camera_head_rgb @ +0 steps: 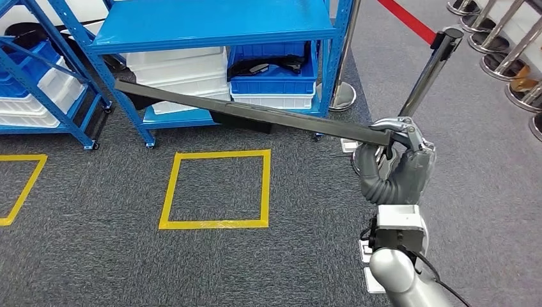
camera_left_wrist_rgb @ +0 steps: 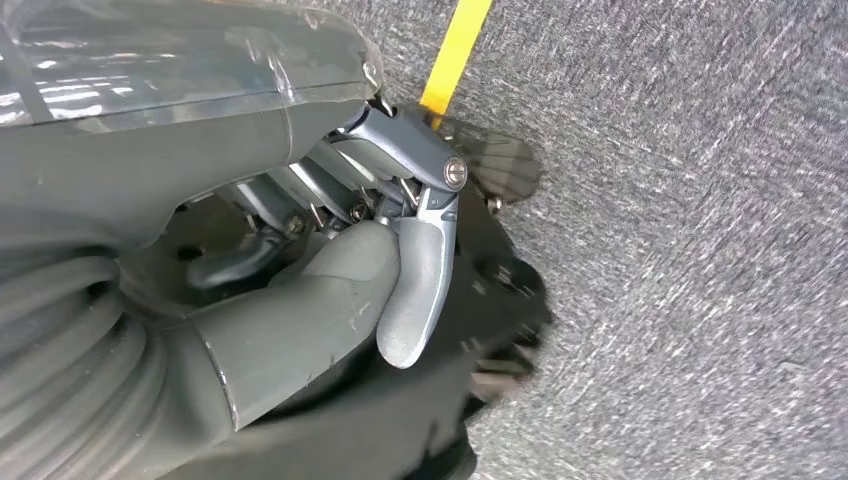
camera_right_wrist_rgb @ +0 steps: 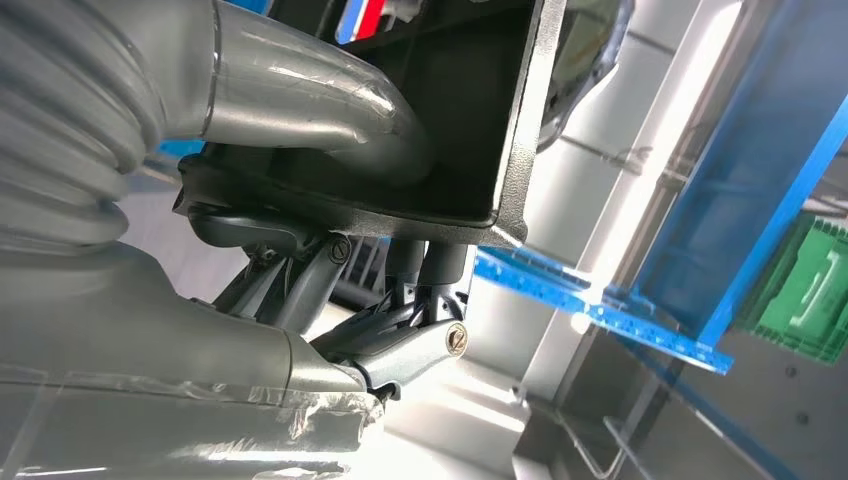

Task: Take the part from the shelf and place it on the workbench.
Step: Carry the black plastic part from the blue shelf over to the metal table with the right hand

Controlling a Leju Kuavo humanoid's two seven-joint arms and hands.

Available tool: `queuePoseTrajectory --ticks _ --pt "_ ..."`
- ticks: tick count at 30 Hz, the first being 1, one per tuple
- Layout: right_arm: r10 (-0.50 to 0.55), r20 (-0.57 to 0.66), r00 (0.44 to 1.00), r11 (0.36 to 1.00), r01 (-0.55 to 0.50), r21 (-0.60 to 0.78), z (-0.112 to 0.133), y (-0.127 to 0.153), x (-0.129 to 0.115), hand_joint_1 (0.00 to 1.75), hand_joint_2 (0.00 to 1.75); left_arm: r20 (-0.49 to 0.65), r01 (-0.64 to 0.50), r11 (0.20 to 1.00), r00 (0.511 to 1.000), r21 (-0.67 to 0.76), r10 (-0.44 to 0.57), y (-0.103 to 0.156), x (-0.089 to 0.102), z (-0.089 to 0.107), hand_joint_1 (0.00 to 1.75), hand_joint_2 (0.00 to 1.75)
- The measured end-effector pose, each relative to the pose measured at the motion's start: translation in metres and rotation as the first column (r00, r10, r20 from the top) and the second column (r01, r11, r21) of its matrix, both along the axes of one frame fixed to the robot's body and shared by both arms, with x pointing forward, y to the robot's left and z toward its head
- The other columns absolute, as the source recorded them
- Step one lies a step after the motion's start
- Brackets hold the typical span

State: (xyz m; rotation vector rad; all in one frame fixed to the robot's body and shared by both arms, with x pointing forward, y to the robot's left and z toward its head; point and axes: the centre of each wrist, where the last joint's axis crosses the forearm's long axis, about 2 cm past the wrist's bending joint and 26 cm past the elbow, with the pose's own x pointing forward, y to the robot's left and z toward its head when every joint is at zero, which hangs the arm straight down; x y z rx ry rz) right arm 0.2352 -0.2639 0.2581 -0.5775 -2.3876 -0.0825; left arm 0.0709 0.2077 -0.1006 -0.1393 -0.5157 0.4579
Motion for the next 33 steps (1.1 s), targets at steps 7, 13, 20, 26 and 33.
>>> queuePoseTrajectory --ticks 7,13,20,26,33 --pt "0.001 0.000 1.000 1.000 -0.001 0.002 -0.0003 -0.0002 -0.0001 1.75 1.75 -0.004 0.000 1.000 1.000 0.001 0.000 0.0002 -0.0023 -0.0004 1.75 1.75" --pt "-0.003 0.004 1.000 1.000 0.003 -0.004 0.0000 -0.0003 -0.0001 1.75 1.75 -0.004 -0.003 1.000 1.000 -0.001 0.003 0.0003 -0.0019 -0.0004 1.75 1.75" --pt "-0.016 -0.001 1.000 1.000 0.016 -0.011 0.0000 -0.0011 -0.0002 1.75 1.75 -0.004 -0.005 1.000 1.000 -0.008 0.004 -0.0003 -0.0012 -0.0002 1.75 1.75" --pt "-0.020 0.002 1.000 1.000 0.020 -0.016 0.0000 -0.0014 -0.0002 1.75 1.75 0.000 -0.003 1.000 1.000 -0.014 0.003 -0.0015 0.0005 0.0004 1.75 1.75" --pt "-0.023 0.006 1.000 1.000 0.023 -0.018 0.0002 -0.0016 -0.0001 1.75 1.75 0.000 -0.003 1.000 1.000 -0.014 0.003 -0.0015 0.0005 0.0003 1.75 1.75"
